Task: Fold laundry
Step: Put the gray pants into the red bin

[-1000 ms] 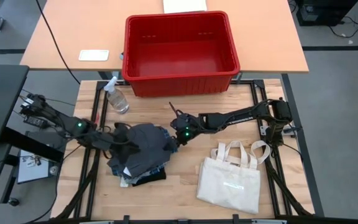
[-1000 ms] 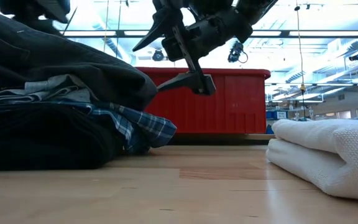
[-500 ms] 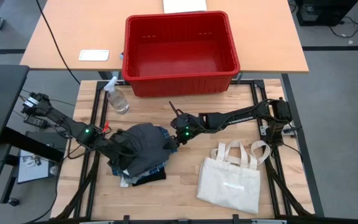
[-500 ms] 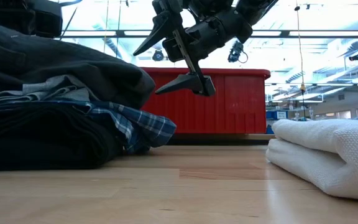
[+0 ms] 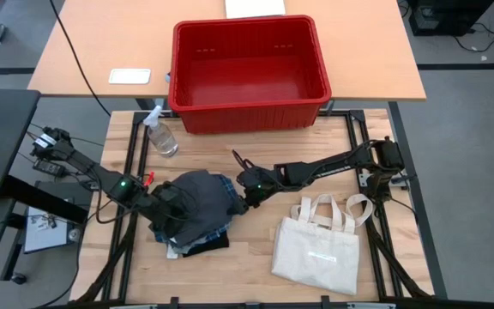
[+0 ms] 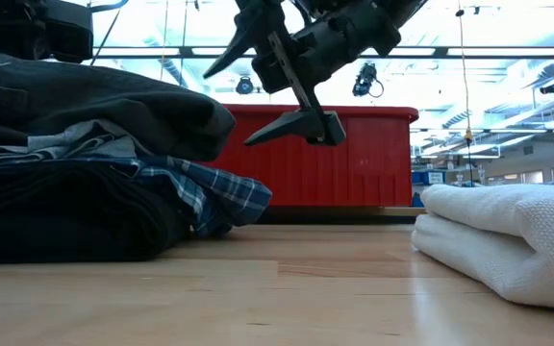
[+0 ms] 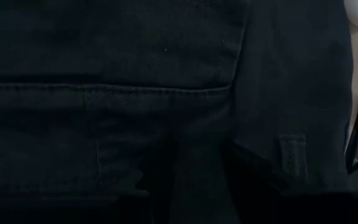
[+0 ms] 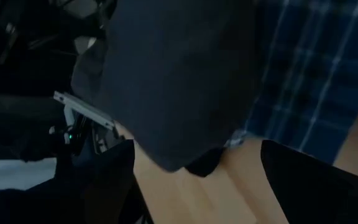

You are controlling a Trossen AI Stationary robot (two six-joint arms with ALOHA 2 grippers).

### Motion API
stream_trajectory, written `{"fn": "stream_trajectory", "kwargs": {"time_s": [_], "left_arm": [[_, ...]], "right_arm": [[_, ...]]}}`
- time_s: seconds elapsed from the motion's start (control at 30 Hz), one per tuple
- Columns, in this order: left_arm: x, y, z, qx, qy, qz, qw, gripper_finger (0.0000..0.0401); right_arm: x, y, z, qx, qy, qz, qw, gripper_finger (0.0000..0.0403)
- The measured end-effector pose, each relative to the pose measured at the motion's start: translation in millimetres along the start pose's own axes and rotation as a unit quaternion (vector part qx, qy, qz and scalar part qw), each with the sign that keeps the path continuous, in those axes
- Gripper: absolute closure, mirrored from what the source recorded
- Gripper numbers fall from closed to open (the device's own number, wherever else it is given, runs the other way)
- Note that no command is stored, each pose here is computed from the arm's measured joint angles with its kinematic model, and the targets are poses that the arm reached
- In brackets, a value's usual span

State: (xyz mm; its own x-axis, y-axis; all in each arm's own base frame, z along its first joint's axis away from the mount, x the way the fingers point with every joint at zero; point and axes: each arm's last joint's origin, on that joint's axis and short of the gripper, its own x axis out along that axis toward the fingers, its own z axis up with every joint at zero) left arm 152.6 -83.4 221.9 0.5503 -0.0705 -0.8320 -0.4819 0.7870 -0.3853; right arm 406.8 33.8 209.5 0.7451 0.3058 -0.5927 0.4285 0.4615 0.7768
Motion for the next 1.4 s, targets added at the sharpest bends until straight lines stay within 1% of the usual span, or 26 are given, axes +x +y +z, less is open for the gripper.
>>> {"fn": "stream_trajectory", "kwargs": {"time_s": [0.1, 0.23, 0.3, 0.33, 0.47, 0.53, 0.6, 0.67, 0.77, 0.83, 0.93, 1.0, 1.07, 1.13, 1.2, 1.3, 1.4], "left_arm": [[0.1, 0.9, -0.6, 0.001, 0.004, 0.004, 1.000, 0.0257], [0.2, 2.2, -1.3, 0.003, 0.009, 0.010, 1.000, 0.0257], [0.2, 2.4, -1.5, 0.004, 0.010, 0.011, 1.000, 0.0257], [0.2, 2.4, -1.5, 0.003, 0.010, 0.011, 1.000, 0.0257], [0.4, 2.6, -1.8, 0.003, 0.012, 0.011, 1.000, 0.0257], [0.4, 2.6, -1.8, 0.003, 0.012, 0.010, 1.000, 0.0257], [0.4, 2.5, -1.8, 0.000, 0.013, 0.010, 1.000, 0.0257], [0.5, 2.5, -1.8, -0.002, 0.013, 0.010, 1.000, 0.0257], [0.5, 2.7, -2.0, -0.003, 0.015, 0.010, 1.000, 0.0257], [0.6, 3.1, -2.2, -0.002, 0.016, 0.012, 1.000, 0.0257], [0.7, 3.2, -2.0, -0.003, 0.016, 0.012, 1.000, 0.0257], [0.7, 3.2, -1.9, -0.003, 0.014, 0.012, 1.000, 0.0257], [0.7, 3.3, -1.9, -0.004, 0.015, 0.013, 1.000, 0.0257], [0.7, 3.2, -1.9, -0.007, 0.014, 0.012, 1.000, 0.0257], [0.7, 3.1, -1.9, -0.007, 0.015, 0.012, 1.000, 0.0257], [0.8, 3.3, -1.9, -0.007, 0.013, 0.013, 1.000, 0.0257], [0.8, 3.3, -1.8, -0.007, 0.012, 0.014, 1.000, 0.0257]], "right_arm": [[1.2, 1.2, -2.1, -0.004, -0.016, -0.002, 1.000, 0.0037], [13.6, -13.5, 1.6, 0.016, -0.052, 0.019, 0.998, 0.0021], [23.8, -19.5, 4.4, 0.028, -0.079, 0.043, 0.996, 0.0013], [29.4, -24.3, 4.5, 0.035, -0.081, 0.045, 0.995, 0.0009], [42.2, -23.9, 11.4, 0.047, -0.108, 0.108, 0.987, 0.0005], [47.2, -23.8, 14.6, 0.060, -0.129, 0.115, 0.983, 0.0005], [47.8, -26.3, 18.1, 0.079, -0.131, 0.113, 0.982, 0.0004], [47.2, -19.6, 24.9, 0.081, -0.139, 0.132, 0.978, 0.0004], [36.0, 1.0, 35.5, 0.063, -0.156, 0.163, 0.972, 0.0006], [32.1, 10.1, 41.2, 0.052, -0.166, 0.176, 0.969, 0.0006], [35.8, 12.0, 48.0, 0.055, -0.152, 0.172, 0.972, 0.0006], [38.0, 12.3, 50.8, 0.078, -0.126, 0.179, 0.973, 0.0006], [34.3, 24.6, 55.6, 0.072, -0.132, 0.213, 0.966, 0.0007], [28.3, 41.8, 57.5, 0.052, -0.139, 0.238, 0.960, 0.0007], [25.5, 50.4, 58.7, 0.036, -0.140, 0.235, 0.961, 0.0007], [28.1, 47.1, 58.9, 0.036, -0.131, 0.205, 0.969, 0.0007], [28.6, 45.7, 59.7, 0.032, -0.125, 0.204, 0.971, 0.0007]]}}
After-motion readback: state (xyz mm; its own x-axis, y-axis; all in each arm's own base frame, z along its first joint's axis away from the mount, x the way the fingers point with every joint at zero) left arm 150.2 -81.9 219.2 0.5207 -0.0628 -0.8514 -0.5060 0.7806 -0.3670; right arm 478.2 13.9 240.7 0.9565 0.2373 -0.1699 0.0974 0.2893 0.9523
